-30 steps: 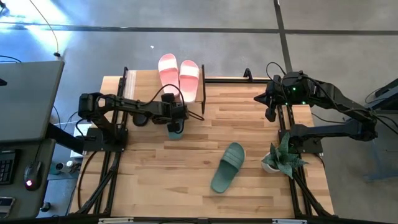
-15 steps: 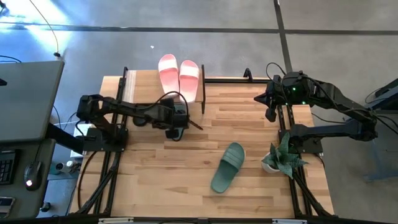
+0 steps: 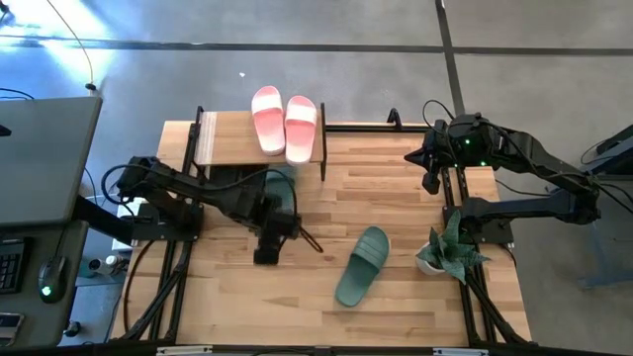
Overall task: Pick and place slides into the shelf
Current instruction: Put the left green slide under the shelf
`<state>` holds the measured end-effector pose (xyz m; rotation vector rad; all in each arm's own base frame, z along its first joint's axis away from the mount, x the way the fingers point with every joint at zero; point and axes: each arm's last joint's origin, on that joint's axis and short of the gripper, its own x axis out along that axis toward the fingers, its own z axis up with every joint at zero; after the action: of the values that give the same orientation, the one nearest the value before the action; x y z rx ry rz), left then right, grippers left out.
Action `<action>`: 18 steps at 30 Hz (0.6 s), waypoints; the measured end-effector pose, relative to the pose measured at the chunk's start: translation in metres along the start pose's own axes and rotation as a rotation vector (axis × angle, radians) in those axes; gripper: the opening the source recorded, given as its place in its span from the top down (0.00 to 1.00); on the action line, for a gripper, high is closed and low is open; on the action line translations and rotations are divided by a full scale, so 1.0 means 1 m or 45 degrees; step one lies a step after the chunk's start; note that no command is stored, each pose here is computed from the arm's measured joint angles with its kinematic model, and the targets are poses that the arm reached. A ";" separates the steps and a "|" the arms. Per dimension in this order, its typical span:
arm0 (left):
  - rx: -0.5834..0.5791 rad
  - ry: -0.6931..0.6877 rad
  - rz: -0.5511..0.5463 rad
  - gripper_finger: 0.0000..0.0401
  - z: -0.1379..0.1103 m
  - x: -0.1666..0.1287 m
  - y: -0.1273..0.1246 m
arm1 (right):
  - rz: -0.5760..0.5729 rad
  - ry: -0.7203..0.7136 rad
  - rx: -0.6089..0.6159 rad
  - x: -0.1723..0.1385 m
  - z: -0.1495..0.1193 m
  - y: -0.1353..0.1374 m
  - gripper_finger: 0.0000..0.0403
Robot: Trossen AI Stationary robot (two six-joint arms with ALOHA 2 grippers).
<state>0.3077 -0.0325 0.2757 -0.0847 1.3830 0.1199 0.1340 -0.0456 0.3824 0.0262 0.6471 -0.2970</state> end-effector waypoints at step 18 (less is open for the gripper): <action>-0.242 -0.199 0.079 0.99 0.006 0.082 -0.011 | -0.002 0.047 -0.133 0.000 -0.004 0.000 1.00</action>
<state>0.3305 -0.0397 0.1958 -0.1877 1.2161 0.3039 0.1318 -0.0451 0.3796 -0.0692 0.6983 -0.2642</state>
